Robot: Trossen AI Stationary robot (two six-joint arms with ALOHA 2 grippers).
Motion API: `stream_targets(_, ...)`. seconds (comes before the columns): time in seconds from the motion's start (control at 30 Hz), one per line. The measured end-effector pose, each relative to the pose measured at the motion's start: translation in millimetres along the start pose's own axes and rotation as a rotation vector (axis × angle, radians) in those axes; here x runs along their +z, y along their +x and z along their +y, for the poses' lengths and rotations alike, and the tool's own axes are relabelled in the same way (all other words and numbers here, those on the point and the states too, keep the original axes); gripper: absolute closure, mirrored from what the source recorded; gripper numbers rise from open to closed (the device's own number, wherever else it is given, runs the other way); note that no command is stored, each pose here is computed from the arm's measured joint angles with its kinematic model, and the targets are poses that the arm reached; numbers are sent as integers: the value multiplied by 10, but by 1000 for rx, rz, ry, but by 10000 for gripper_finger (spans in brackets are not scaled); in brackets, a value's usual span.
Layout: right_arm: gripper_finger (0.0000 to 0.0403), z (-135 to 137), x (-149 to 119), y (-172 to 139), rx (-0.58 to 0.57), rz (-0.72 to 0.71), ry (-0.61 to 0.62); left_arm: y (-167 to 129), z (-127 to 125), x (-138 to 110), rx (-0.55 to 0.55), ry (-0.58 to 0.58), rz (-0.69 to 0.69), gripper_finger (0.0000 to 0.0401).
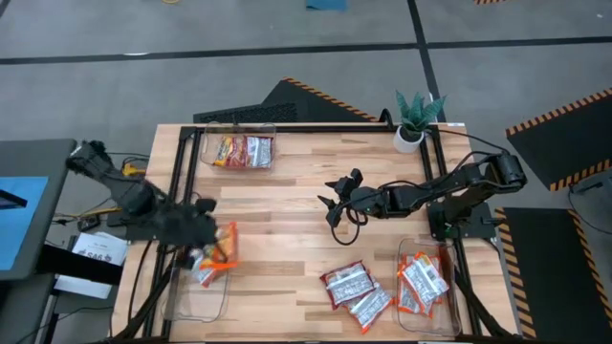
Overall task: Sort Maruchan noodles
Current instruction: Put the orange noodle pack into the bottom left transparent bin, then put the noodle pack into the top left transparent bin
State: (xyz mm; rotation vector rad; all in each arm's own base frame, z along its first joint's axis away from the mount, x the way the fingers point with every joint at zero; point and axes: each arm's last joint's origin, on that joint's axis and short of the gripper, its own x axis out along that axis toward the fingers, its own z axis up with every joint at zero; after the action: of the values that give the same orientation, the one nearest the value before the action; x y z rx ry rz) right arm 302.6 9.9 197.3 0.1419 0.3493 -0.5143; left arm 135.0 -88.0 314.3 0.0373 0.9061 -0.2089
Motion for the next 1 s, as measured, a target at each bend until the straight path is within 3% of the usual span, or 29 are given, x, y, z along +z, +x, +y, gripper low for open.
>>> stream_targets(0.17, 148, -1, -1, 0, -1, 1, -1, 189, -322, -247, -110, -113, 174, 401)
stream_targets(0.33, 148, 0, -1, 0, 0, 1, 1, 438, -559, -471, -68, -149, 303, 401)
stream_targets(0.6, 148, 0, -1, 0, 0, 1, 9, 702, -709, -539, -17, -196, 418, 393)
stream_targets(0.87, 148, 0, -1, 0, 0, 1, 9, 692, -668, -490, -67, -296, 460, 302)
stream_targets(1.0, 148, 1, 2, 0, 1, -1, 10, 573, -656, -285, -135, -260, 375, 258)
